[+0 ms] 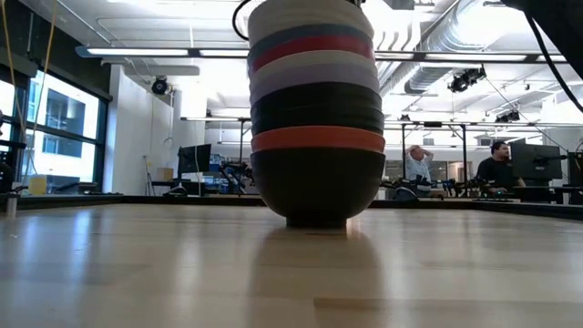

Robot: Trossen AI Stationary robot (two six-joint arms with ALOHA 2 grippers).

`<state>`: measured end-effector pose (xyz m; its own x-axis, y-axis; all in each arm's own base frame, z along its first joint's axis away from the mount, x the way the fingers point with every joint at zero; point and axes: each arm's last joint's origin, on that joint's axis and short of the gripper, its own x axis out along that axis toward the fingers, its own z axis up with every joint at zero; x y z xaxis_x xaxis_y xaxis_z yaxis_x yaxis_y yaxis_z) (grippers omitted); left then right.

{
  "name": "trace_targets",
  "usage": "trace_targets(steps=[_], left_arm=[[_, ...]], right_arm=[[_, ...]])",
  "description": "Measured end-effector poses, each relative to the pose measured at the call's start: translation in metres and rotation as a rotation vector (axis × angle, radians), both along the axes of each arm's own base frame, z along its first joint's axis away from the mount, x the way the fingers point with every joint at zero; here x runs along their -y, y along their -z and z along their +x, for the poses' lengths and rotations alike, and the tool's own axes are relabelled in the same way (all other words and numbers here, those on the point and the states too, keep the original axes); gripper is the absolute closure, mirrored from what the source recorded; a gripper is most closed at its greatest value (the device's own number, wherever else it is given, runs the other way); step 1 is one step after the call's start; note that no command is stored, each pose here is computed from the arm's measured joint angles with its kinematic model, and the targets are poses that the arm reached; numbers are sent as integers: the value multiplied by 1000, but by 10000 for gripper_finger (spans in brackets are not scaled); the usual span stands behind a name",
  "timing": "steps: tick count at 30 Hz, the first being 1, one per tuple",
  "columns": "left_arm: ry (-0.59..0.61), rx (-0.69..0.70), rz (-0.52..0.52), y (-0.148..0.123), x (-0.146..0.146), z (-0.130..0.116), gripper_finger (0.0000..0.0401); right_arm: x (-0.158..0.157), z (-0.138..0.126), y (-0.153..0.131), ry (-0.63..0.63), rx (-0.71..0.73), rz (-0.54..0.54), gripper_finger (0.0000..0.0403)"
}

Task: Nest bowls inside each other
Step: Stack the white bowl on the blue bowl

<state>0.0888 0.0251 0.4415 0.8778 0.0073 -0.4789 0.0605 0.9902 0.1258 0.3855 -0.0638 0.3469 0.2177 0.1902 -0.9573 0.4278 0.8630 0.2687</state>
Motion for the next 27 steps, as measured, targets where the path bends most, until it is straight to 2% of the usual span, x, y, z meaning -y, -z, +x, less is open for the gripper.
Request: trace_targets(steps=[16,21,27], left_arm=[[-3,44,11,-3,3,-9,213],[-5,63,15,-5,3,-8,213],[-8,61,7,-4,3,-7,213]], right_arm=[[-3,-5,-11,-21,45,66,292],[-3,-6,-18,-43,78,54,272],[-3,-5,-5,-39,24,48,263]])
